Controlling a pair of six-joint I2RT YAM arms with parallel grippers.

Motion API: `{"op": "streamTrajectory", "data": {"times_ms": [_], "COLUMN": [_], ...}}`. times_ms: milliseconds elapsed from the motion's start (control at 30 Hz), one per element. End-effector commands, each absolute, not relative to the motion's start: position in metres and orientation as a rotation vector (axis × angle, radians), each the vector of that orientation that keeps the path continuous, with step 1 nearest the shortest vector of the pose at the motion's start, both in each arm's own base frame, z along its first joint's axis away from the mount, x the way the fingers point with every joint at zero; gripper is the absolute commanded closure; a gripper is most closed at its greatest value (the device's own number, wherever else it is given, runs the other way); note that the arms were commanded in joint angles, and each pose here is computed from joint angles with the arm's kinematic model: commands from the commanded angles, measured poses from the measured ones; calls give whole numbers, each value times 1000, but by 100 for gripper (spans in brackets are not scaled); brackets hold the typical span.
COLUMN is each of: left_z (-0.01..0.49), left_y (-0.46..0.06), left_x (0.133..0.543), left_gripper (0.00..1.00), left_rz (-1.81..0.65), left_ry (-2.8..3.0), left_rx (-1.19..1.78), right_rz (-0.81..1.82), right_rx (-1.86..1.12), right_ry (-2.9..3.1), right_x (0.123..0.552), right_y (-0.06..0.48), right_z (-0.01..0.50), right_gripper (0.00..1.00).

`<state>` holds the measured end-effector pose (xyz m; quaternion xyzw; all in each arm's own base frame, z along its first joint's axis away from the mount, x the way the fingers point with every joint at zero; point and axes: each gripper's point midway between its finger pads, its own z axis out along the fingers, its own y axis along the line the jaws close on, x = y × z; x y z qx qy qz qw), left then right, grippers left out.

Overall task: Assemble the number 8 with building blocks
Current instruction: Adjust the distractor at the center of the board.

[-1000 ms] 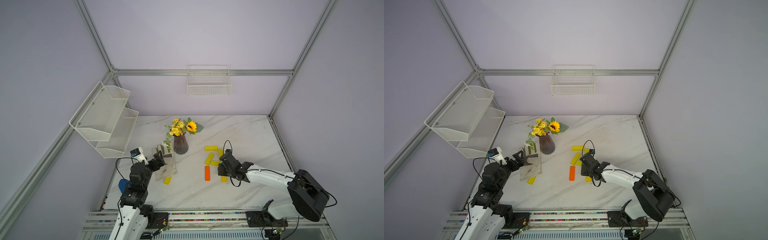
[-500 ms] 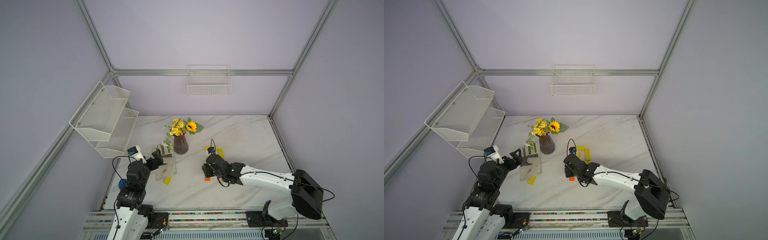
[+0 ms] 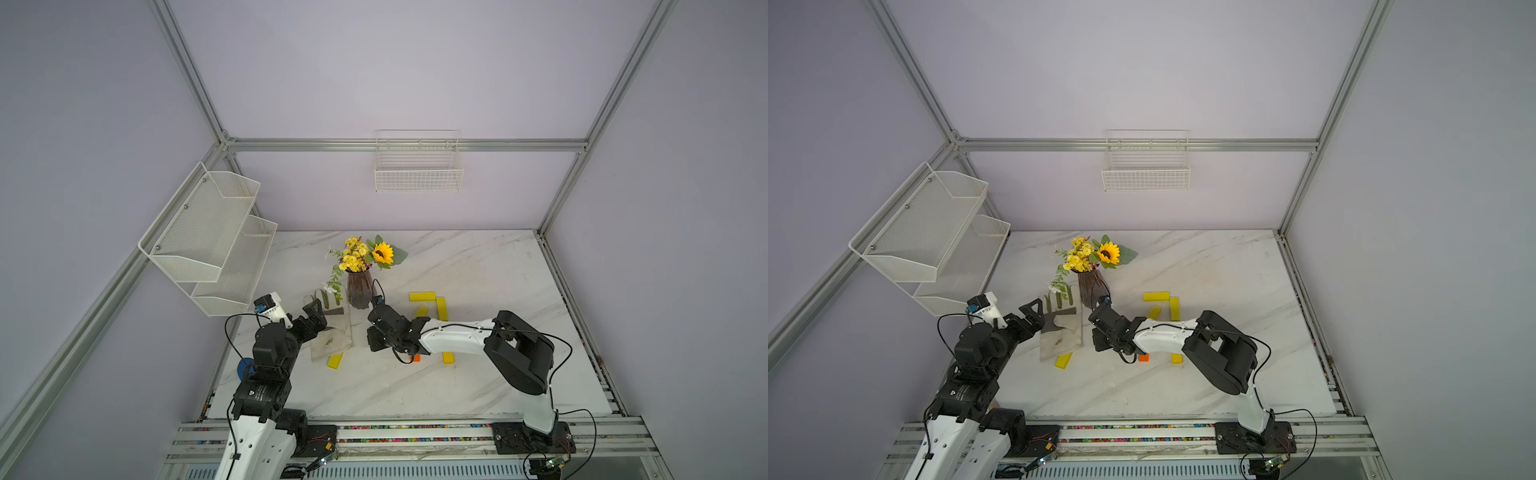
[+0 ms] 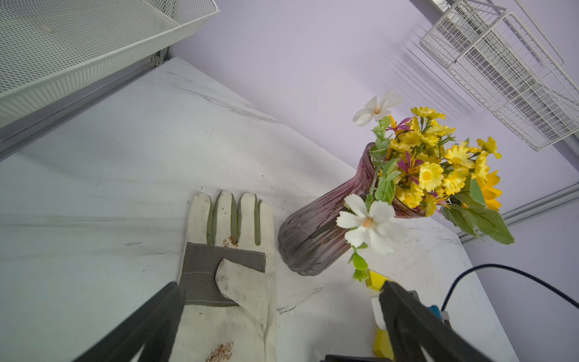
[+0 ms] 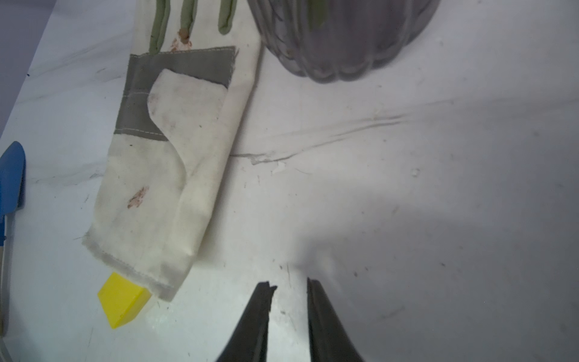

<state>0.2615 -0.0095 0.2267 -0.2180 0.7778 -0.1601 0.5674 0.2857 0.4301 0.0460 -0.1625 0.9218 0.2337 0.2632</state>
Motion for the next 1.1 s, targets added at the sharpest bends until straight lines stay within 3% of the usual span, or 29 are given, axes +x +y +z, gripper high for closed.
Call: {"op": "streamTrajectory", "data": {"times_ms": [0,267,767,1067], "left_z": [237,239,238,238], "left_y": [-6,-8,-7,-8], "left_x": [259,259,258,258], "left_gripper": [0,0,0,0], "left_rz": [-379,-386,-382,-382], "left_ry": [1791,1787,1785,1788], "left_rx": [-527,-522,-520,-513], "right_rz": [665,716,823,852], "right_rx": [-499,-614,-763,-815], "right_ry": [2503,2521,2459,2476], "right_x": [284,276,255,252], "right_y": [443,471,505,527], "right_z": [36,21,42,41], "right_gripper": [73,71,67,56]}}
